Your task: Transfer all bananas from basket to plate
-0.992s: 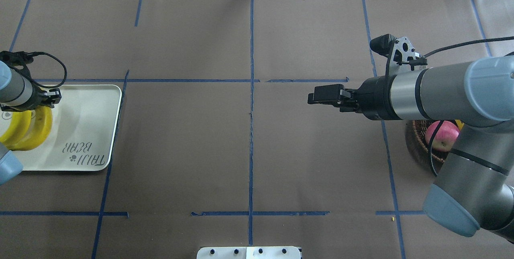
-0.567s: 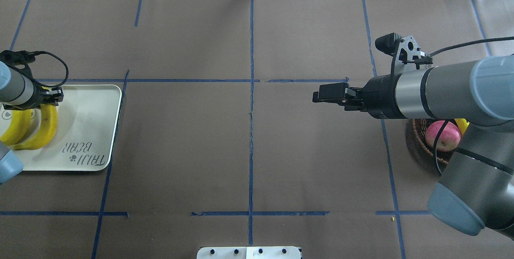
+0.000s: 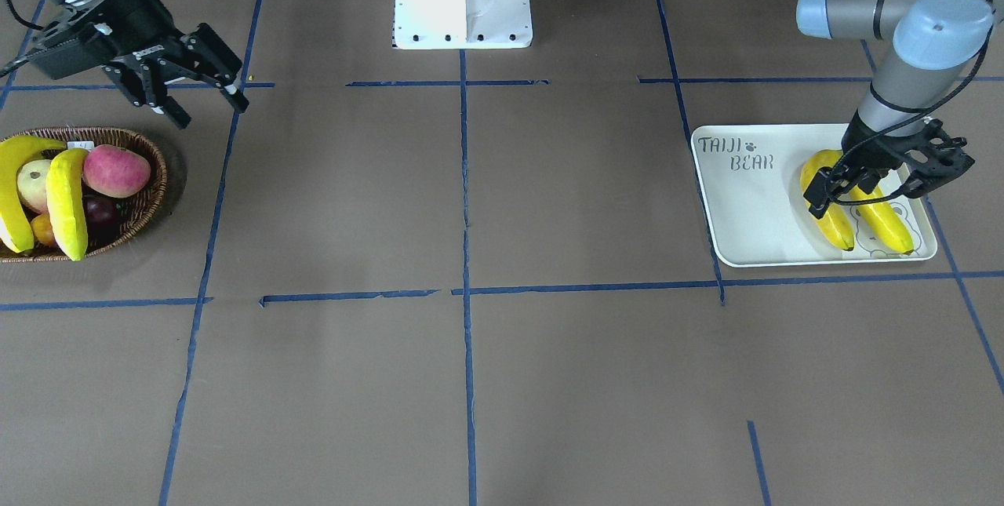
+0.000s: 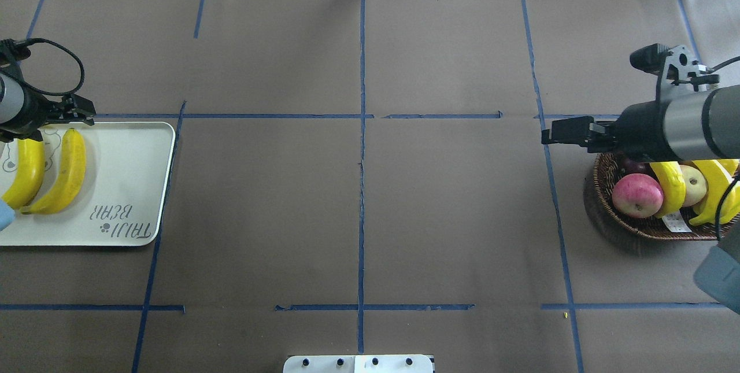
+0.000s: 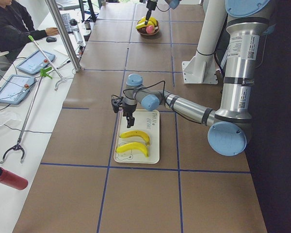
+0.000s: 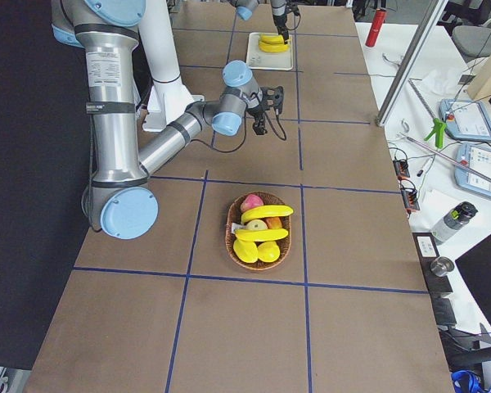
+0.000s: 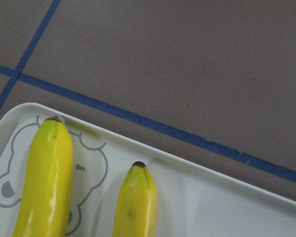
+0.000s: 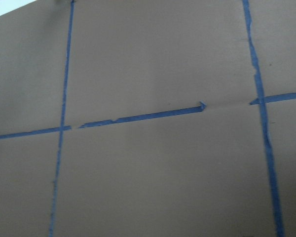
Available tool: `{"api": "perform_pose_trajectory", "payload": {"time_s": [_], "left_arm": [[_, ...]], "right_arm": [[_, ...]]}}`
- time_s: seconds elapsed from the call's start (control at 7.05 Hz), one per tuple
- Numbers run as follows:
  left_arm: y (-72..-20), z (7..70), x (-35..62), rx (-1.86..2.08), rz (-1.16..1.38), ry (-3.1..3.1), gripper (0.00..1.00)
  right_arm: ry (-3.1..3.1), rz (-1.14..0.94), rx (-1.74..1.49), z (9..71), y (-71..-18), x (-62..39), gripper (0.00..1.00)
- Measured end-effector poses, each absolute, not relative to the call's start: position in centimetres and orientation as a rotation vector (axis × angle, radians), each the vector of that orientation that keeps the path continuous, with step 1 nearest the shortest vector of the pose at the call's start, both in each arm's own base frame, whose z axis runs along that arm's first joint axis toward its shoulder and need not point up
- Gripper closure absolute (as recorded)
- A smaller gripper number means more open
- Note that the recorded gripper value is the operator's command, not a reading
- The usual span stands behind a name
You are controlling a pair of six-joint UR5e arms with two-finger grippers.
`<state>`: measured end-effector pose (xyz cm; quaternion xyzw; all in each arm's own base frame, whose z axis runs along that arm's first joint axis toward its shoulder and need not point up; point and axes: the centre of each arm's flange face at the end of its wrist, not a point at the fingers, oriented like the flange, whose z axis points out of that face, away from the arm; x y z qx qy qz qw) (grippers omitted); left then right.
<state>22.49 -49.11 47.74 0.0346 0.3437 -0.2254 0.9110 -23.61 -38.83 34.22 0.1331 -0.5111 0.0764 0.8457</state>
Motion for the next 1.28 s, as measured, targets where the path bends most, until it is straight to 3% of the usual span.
{"api": "perform_pose_trajectory", "payload": {"time_s": [0.57, 1.28], "left_arm": [[-47.0, 35.6, 25.6, 0.042, -0.441, 0.893, 0.01], [-46.1, 33.1, 28.7, 0.006, -0.453, 0.932, 0.01]], "right_arm": [[-0.886, -0.017, 0.266, 45.8, -37.5, -16.3, 0.00], [-0.802, -0.002, 0.179, 54.7, -38.7, -16.2, 0.04]]}}
